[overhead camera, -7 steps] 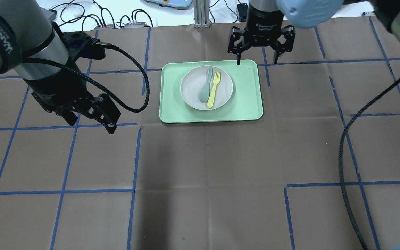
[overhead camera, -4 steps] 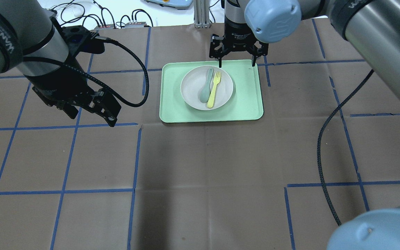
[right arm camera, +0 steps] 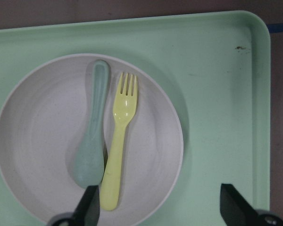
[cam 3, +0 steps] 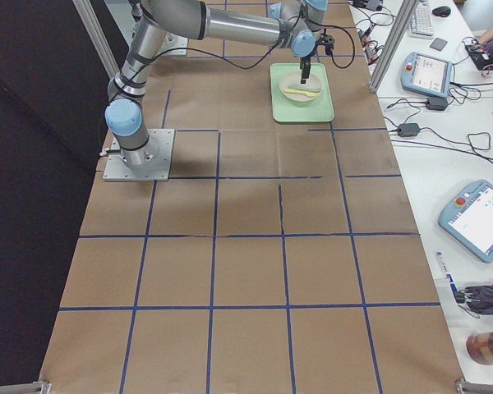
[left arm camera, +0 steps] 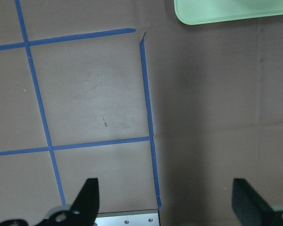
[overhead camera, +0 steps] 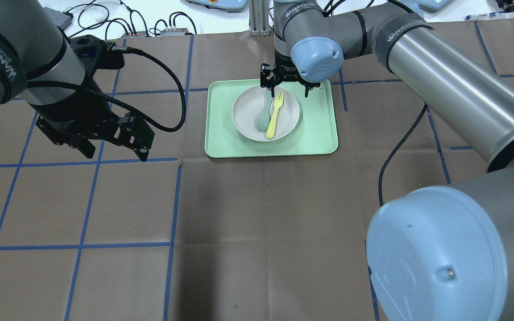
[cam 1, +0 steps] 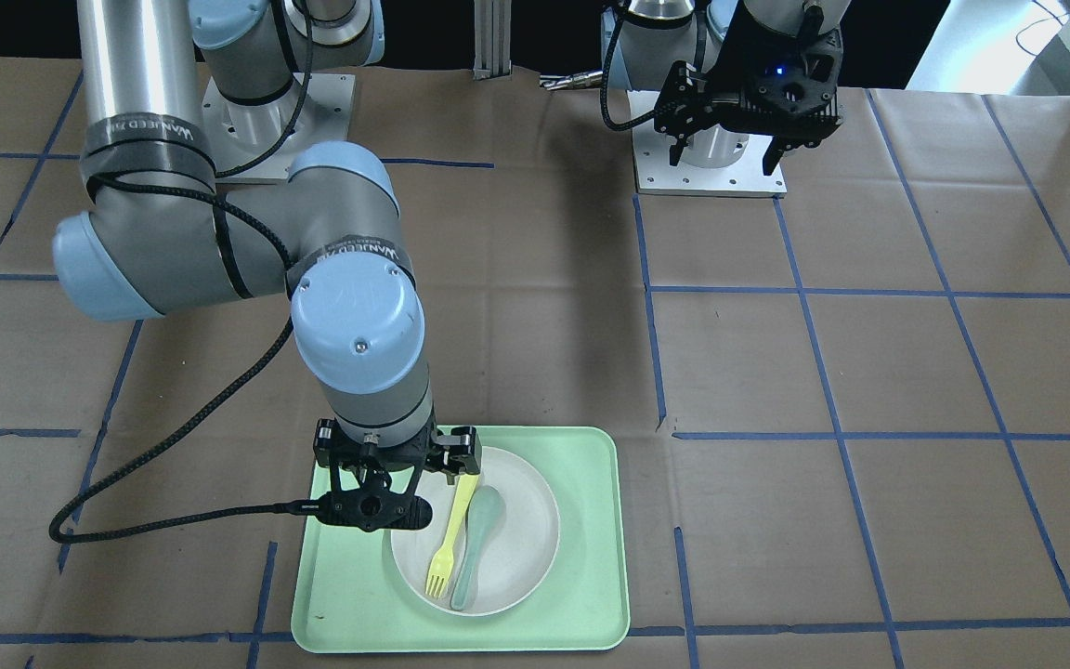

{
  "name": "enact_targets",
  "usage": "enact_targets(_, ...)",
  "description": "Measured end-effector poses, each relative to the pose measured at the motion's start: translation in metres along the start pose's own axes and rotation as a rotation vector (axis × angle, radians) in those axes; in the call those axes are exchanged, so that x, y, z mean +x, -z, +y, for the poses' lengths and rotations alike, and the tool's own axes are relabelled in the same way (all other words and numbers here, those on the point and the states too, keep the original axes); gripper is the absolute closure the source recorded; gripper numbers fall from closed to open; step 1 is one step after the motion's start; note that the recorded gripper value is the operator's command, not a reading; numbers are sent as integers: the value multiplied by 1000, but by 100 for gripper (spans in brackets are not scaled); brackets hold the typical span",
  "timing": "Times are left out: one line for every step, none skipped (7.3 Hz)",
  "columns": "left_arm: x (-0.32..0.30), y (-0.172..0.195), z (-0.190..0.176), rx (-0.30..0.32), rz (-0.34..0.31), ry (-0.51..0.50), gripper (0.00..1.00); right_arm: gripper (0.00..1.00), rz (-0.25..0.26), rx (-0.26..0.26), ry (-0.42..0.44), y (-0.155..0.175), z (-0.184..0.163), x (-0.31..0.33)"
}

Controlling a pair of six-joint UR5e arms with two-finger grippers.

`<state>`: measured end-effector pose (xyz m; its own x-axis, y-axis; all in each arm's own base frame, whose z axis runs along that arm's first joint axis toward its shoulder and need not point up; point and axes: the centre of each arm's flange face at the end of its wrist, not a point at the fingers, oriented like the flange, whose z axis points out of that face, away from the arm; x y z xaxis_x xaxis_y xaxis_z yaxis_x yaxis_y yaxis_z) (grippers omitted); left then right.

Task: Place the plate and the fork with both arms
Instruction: 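Lower the right gripper over the yellow fork on the plate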

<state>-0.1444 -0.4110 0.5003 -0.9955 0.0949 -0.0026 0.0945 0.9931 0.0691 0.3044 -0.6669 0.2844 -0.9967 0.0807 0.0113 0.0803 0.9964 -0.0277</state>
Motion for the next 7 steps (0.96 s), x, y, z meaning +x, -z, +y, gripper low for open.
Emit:
enact_targets(0,-1,0,-2,2,-1,1,27,-1,5,-12,-9,-3,-2)
enact_targets(0,-2,0,-4,3,-2,1,31,-2,8,-15,-18,-6,-4)
enact_targets(-1,-5,0,-9,3,-4,1,38,-5,16,-13,-27,-7,-8)
enact_targets(-1,-8,1,-16,5,-2,1,43,-8,25,-7,-36,-8,-13)
enact_targets(0,-11,1,-21,8,3,1,43,-10,31,-3,-43,-9,-17)
enact_targets(0,-12,-1,-10,9,7,1,43,-11,32,-1,-49,-10,-20)
enact_targets(0,-9,-4,29,7,11,1,43,-10,28,4,-55,-9,-23)
